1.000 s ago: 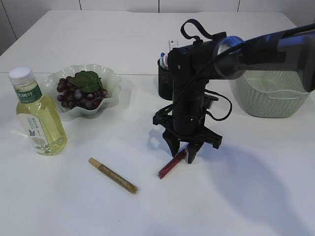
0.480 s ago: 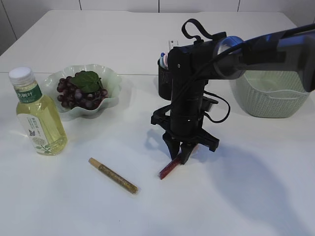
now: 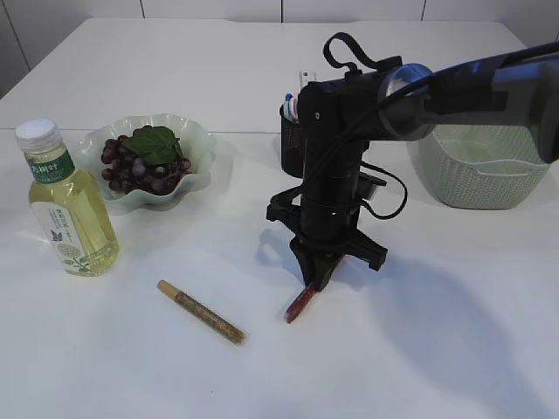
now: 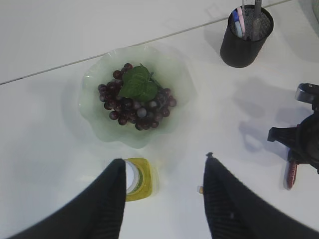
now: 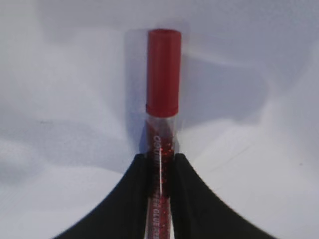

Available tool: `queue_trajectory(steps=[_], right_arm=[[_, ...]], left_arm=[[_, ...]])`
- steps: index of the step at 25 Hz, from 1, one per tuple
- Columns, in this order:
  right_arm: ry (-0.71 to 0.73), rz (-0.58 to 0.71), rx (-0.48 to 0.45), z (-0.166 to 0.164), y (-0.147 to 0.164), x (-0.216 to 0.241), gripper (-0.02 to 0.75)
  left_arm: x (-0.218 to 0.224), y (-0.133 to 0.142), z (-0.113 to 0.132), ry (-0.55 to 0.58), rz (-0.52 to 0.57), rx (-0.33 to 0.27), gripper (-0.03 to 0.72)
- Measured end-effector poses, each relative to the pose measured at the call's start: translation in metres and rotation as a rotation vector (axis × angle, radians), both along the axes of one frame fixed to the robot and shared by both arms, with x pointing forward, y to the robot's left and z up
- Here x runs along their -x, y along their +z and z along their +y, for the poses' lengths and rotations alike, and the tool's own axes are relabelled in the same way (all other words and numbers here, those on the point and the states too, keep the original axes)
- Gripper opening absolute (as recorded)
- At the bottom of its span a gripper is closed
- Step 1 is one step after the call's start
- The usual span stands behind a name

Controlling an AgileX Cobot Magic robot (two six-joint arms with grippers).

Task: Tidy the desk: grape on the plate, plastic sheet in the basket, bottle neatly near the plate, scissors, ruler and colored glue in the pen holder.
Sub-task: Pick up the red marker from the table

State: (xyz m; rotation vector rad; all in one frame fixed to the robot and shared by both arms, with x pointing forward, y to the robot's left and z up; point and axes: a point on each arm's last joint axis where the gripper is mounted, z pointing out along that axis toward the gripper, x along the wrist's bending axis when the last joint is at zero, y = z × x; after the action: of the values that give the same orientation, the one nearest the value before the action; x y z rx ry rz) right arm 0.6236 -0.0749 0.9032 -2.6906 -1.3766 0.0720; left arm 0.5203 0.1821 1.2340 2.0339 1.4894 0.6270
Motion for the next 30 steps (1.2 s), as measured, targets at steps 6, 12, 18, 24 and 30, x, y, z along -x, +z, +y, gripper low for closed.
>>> queue_trajectory(steps=[6,12,18,24,30], right_arm=[[0.083,-0.008,-0.014,0.001,0.001,0.0,0.068],[0.312,0.004,-0.009,-0.002,0.001,0.002,0.066],[0.521,0.003,-0.075,0.001,0.001,0.004,0.065],[0.745,-0.051,-0.121,0.002,0.016,0.005,0.065],[0.91,-0.14,-0.075,-0.004,0.049,0.005,0.065]], left_arm=[[0.0,0.0,0.0,0.0,0.0,0.0,0.372],[0.0,0.0,0.0,0.0,0.0,0.0,0.372],[0.0,0.0,0.0,0.0,0.0,0.001,0.372],[-0.002,-0.002,-0.001,0.0,0.006,-0.002,0.352],[-0.004,-0.004,-0.002,-0.001,0.014,-0.004,0.346]])
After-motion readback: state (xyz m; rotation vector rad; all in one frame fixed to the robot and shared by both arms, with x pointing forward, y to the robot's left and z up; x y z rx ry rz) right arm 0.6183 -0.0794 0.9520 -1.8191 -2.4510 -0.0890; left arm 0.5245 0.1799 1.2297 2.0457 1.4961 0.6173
